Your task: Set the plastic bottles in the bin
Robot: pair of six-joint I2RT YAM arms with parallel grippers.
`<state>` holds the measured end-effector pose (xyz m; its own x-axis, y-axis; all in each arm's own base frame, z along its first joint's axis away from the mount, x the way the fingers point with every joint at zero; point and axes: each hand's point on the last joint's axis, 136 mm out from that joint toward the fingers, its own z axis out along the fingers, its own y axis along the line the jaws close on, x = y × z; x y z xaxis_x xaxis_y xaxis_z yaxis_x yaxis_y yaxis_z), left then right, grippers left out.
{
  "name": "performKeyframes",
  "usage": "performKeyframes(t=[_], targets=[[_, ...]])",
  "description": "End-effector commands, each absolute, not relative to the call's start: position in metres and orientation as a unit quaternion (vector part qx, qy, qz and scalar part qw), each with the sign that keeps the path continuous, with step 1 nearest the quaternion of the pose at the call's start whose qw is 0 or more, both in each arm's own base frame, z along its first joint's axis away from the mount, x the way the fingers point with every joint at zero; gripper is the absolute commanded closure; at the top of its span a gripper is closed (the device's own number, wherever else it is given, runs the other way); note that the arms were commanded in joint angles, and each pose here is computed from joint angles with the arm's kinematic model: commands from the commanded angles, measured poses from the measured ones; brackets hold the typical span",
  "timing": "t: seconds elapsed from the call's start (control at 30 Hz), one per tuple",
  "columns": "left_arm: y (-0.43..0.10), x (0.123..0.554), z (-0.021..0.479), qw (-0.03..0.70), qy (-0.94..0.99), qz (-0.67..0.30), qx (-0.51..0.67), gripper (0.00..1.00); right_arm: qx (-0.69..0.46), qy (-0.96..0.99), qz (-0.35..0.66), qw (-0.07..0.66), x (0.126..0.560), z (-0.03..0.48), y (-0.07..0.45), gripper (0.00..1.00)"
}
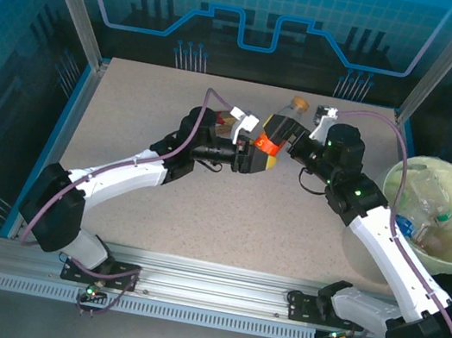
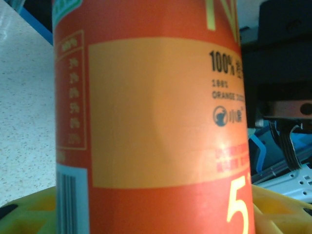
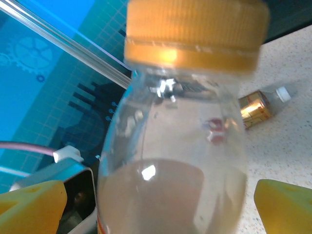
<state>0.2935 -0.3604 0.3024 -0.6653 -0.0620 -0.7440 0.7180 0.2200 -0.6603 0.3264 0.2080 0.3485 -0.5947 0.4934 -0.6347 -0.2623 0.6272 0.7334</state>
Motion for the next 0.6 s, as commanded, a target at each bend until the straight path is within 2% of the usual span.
performKeyframes(t=[0.0, 0.1, 0.33, 0.43, 0.57], targets=[[-0.3607, 0.2774, 0.3223, 0.344, 0.669, -0.604, 0.261, 0.67, 0.078, 0.77, 0.443, 0.452, 0.328, 0.3567, 0.2106, 0.05], [-0.3628, 0.2756, 0.3226, 0.339, 0.665, -0.609, 0.267, 0.67, 0.082, 0.774, 0.443, 0.445, 0.3303, 0.3505, 0.2116, 0.18], [-0.3628, 0.2744, 0.3216, 0.338, 0.664, -0.611, 0.268, 0.67, 0.065, 0.781, 0.436, 0.443, 0.3297, 0.3486, 0.214, 0.39], [-0.3633, 0.2754, 0.3179, 0.337, 0.667, -0.608, 0.268, 0.66, 0.063, 0.783, 0.431, 0.444, 0.3293, 0.3487, 0.213, 0.46], [-0.3648, 0.278, 0.3141, 0.333, 0.673, -0.604, 0.267, 0.63, 0.055, 0.783, 0.428, 0.448, 0.3275, 0.3509, 0.2123, 0.49]])
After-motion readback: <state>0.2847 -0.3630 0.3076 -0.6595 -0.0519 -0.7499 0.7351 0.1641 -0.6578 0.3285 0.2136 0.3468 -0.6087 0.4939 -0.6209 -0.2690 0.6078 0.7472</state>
